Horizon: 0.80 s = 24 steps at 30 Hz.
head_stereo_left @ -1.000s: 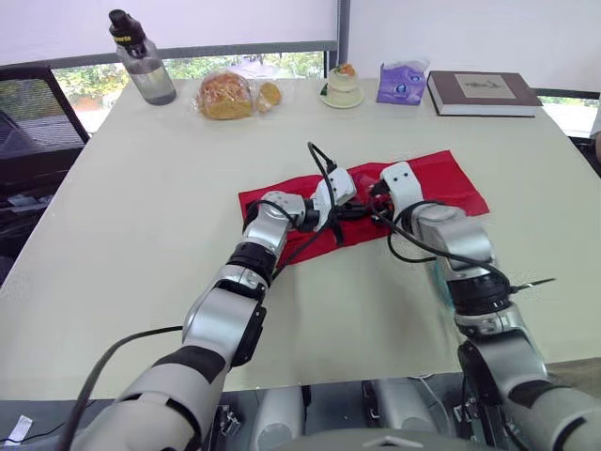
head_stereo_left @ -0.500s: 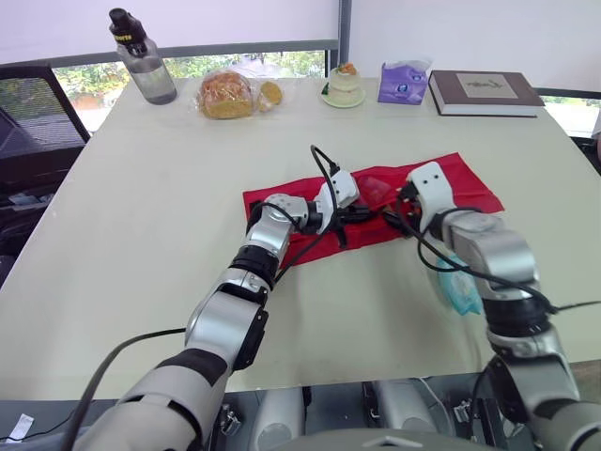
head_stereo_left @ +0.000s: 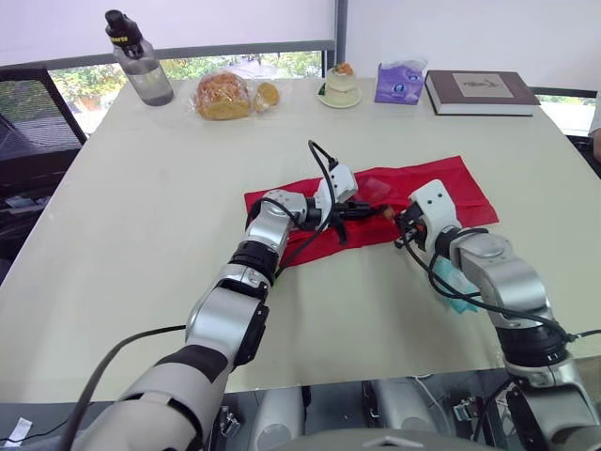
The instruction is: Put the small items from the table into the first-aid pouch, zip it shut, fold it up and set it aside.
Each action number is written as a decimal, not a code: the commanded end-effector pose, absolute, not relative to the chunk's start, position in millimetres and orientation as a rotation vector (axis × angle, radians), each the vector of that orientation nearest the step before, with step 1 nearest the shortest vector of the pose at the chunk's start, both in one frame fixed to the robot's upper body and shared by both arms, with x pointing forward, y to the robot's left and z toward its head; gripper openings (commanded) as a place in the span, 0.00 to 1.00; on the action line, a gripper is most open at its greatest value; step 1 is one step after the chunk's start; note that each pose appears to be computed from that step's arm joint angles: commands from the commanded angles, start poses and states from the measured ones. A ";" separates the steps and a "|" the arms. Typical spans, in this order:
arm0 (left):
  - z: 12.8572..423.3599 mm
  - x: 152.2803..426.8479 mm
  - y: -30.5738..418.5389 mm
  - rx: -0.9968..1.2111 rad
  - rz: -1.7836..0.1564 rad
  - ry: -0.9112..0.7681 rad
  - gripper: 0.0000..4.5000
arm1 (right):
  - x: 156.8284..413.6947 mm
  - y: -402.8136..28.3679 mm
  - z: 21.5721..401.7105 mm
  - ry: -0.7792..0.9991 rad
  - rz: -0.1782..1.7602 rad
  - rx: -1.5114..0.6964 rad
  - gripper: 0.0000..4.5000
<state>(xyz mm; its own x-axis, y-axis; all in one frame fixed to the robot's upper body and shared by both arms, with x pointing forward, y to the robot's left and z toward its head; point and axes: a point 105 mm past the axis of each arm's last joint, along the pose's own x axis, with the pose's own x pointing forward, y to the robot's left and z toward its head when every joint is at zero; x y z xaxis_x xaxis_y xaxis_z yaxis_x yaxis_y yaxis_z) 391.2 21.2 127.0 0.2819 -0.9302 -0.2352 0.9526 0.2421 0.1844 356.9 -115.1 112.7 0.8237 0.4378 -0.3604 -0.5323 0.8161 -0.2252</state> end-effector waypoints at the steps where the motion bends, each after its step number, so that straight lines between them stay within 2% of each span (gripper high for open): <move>1: 140.8 390.1 16.9 0.339 -1.316 0.029 0.00 | 369.0 -106.0 121.1 0.239 0.512 -0.352 0.02; 9: 139.5 388.3 18.2 0.344 -1.326 0.032 0.00 | 390.7 -88.4 137.8 0.119 0.486 -0.308 0.02; 12: 137.6 388.6 20.1 0.349 -1.322 0.038 0.00 | 389.8 -91.1 139.4 0.100 0.479 -0.296 0.02; 17: 133.8 390.7 24.8 0.369 -1.305 0.051 0.00 | 365.6 -102.3 132.7 0.120 0.522 -0.324 0.02; 24: 131.5 398.9 42.9 0.394 -1.249 0.079 0.00 | 316.6 -116.8 160.9 0.003 0.590 -0.305 0.02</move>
<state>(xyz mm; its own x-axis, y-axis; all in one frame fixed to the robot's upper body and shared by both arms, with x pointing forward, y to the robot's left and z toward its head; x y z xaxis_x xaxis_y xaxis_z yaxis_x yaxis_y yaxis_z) 393.6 35.5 122.4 0.2939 -0.9128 -0.2835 0.9473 0.2385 0.2140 326.5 -111.1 136.4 0.8298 0.5298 -0.1752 -0.5580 0.7920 -0.2479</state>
